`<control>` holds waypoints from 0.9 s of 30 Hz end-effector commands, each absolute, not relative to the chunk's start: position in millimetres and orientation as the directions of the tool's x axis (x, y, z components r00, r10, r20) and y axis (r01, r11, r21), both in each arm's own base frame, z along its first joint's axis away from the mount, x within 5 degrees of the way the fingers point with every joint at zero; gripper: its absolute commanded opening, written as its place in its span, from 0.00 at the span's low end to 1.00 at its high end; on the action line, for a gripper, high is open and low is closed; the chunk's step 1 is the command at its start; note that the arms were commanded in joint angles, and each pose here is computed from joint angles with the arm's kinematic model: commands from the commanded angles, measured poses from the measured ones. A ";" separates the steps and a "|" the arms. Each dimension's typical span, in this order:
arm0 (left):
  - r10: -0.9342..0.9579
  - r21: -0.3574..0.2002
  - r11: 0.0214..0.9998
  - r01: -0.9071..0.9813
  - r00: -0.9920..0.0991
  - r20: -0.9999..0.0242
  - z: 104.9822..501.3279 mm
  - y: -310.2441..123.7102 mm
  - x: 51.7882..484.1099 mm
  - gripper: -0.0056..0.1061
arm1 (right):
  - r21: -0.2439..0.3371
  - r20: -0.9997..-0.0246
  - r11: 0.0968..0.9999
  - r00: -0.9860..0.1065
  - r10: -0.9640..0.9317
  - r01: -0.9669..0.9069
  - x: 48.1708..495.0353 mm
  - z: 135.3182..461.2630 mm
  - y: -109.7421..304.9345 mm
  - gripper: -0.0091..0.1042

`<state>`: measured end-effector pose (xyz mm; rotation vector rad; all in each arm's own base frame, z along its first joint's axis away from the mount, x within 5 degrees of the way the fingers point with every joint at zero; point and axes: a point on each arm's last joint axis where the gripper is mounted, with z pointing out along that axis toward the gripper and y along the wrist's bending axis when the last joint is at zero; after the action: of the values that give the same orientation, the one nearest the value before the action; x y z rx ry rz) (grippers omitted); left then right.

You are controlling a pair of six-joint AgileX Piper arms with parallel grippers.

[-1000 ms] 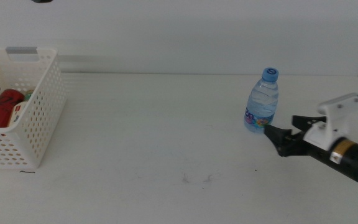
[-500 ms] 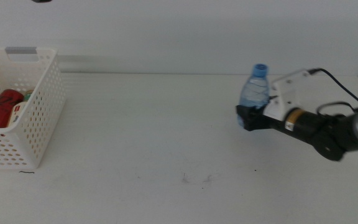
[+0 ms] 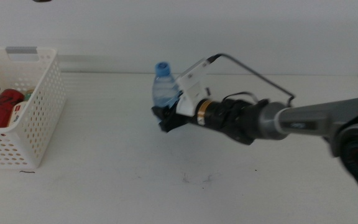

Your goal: Use arms to grab the bottles and put them into the dustbin to the left of the table.

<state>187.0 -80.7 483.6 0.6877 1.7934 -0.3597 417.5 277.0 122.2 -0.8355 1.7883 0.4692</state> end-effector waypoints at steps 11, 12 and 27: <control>0.263 0.096 0.789 0.607 -0.192 -0.946 485.1 -80.5 186.8 0.89 | 0.030 -0.939 0.701 -0.260 -0.224 -0.712 424.2 103.2 300.6 0.57; 0.263 0.096 0.789 0.607 -0.192 -0.946 485.1 -80.5 186.8 0.89 | 0.060 -0.927 0.723 -0.308 -0.215 -0.688 424.4 104.1 297.8 0.74; 0.264 0.098 0.789 0.606 -0.190 -0.946 485.2 -80.3 186.9 0.89 | -0.001 -0.889 0.888 -0.406 -0.211 -0.460 274.6 317.8 179.1 0.88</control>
<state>187.4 -80.4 483.9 0.6853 1.7898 -0.3534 296.9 193.0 289.7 -0.4967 2.0160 0.3448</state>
